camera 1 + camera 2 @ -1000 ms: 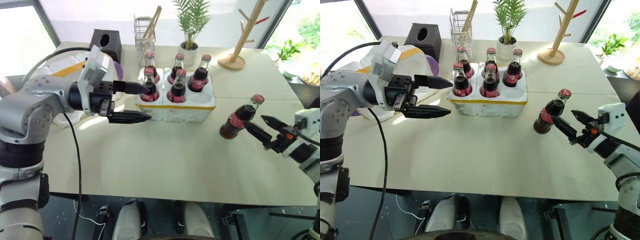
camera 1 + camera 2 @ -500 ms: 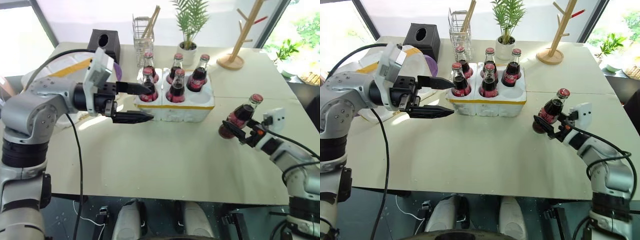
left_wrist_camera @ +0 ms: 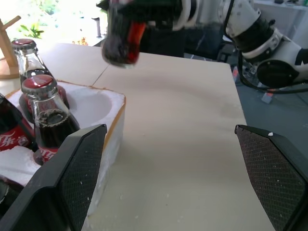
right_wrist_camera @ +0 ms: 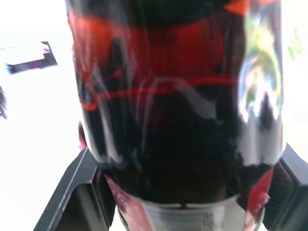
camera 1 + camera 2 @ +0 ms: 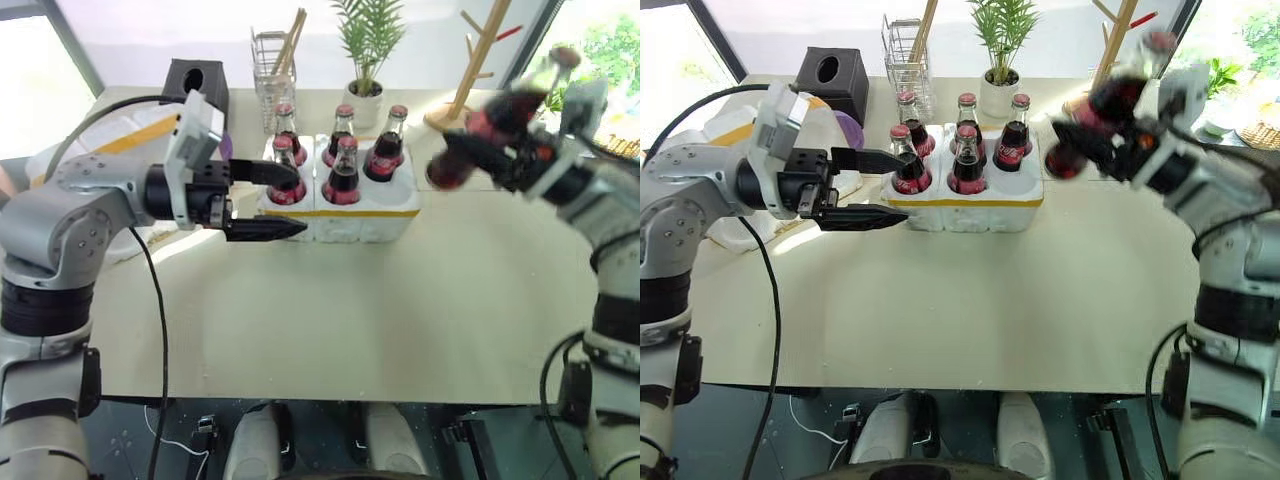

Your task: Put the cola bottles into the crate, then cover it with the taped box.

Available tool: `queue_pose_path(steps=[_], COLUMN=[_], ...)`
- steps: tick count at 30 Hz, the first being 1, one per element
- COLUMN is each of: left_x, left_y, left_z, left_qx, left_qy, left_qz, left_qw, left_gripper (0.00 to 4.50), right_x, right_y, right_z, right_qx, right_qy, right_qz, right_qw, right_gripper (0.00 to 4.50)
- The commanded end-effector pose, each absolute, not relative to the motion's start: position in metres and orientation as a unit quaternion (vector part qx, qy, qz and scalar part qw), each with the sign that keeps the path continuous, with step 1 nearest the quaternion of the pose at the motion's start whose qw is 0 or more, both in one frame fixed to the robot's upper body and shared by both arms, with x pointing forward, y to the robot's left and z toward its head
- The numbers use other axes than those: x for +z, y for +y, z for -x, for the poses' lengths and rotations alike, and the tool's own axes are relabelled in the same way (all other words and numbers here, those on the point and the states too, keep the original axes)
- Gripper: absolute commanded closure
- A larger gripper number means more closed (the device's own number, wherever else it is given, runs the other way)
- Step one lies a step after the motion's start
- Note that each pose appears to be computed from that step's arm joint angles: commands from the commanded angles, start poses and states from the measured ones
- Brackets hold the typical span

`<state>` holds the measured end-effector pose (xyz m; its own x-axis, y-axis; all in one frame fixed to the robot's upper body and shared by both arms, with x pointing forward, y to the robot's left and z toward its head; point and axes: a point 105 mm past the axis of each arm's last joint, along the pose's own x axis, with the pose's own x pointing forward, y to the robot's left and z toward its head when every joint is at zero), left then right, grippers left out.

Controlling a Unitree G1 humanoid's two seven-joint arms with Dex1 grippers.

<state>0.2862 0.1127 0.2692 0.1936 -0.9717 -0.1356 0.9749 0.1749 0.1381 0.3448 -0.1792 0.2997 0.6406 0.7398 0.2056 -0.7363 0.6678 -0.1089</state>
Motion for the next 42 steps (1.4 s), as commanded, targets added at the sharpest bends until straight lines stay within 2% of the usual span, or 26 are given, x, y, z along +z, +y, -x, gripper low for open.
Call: queue_pose_path(steps=[1, 7, 14, 16, 17, 19, 23, 28, 32, 38, 42], left_x=[0.282, 0.281, 0.276, 0.274, 0.274, 0.275, 0.283, 0.3, 0.305, 0.28, 0.258], left_y=[0.126, 0.132, 0.14, 0.143, 0.147, 0.156, 0.183, 0.238, 0.286, 0.377, 0.407], left_z=[-0.286, -0.282, -0.279, -0.277, -0.277, -0.277, -0.266, -0.248, -0.237, -0.227, -0.232], left_qx=[-0.608, -0.596, -0.576, -0.57, -0.564, -0.55, -0.525, -0.466, -0.393, -0.26, -0.236], left_qy=[-0.02, -0.02, -0.016, -0.012, -0.009, -0.004, 0.015, 0.066, 0.109, 0.213, 0.262], left_qz=[-0.116, -0.125, -0.123, -0.124, -0.122, -0.121, -0.124, -0.166, -0.191, -0.272, -0.293], left_qw=[0.785, 0.793, 0.808, 0.812, 0.817, 0.826, 0.842, 0.867, 0.893, 0.902, 0.889], left_gripper=[0.0, 0.0, 0.0, 0.0, 0.0, 0.0, 0.0, 0.0, 0.0, 0.0, 0.0], right_x=[0.289, 0.26, 0.217, 0.21, 0.21, 0.217, 0.253, 0.303, 0.322, 0.353, 0.351], right_y=[-0.163, -0.144, -0.138, -0.135, -0.134, -0.134, -0.151, -0.189, -0.213, -0.204, -0.195], right_z=[-0.363, -0.399, -0.407, -0.405, -0.403, -0.399, -0.38, -0.341, -0.313, -0.28, -0.284], right_qx=[0.423, 0.41, 0.422, 0.429, 0.43, 0.433, 0.442, 0.456, 0.464, 0.486, 0.49], right_qy=[-0.103, -0.058, 0.011, 0.02, 0.015, 0.004, -0.026, -0.045, -0.034, -0.097, -0.11], right_qz=[0.02, 0.041, 0.088, 0.09, 0.095, 0.088, 0.1, 0.138, 0.158, 0.158, 0.14], right_qw=[0.9, 0.909, 0.902, 0.899, 0.898, 0.897, 0.891, 0.878, 0.871, 0.854, 0.853], right_gripper=[1.61, 1.61, 1.61, 0.52, 0.14, 0.03, 0.03, 0.03, 0.03, 0.03, 0.03])
